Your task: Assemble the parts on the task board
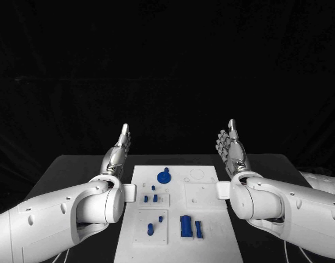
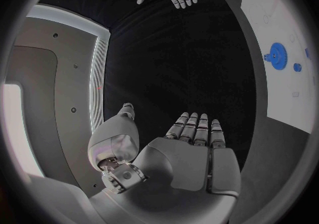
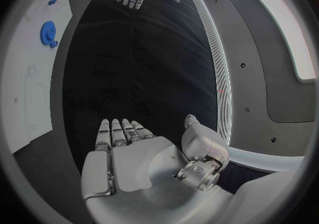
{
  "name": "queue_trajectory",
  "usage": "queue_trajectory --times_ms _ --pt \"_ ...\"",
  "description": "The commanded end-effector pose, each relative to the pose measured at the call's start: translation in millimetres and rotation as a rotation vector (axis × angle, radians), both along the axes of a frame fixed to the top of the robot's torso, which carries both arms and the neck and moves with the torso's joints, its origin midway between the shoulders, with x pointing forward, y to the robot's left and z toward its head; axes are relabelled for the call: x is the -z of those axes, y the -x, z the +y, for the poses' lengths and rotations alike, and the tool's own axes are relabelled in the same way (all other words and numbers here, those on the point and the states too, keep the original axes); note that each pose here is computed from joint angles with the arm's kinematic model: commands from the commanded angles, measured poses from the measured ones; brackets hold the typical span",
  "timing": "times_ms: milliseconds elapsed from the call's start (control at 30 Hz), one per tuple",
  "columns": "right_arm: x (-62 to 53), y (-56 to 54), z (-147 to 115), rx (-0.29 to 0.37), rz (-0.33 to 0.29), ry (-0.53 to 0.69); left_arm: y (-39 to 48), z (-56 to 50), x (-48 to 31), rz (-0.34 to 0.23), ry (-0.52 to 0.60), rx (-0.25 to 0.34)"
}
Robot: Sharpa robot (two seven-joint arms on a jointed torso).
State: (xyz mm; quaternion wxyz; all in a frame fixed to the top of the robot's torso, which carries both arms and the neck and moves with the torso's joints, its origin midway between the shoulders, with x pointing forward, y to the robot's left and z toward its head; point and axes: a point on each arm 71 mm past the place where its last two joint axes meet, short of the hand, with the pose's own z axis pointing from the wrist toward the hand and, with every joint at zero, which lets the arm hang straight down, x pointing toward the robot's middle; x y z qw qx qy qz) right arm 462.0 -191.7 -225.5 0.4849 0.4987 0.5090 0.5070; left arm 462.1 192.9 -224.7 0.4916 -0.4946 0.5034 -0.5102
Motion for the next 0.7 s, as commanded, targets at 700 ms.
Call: queue_trajectory --times_ms 700 --pt "-1.3 0.2 -0.7 0.015 -0.015 0.002 0.3 -0.5 -0.5 0.005 0.000 -0.010"
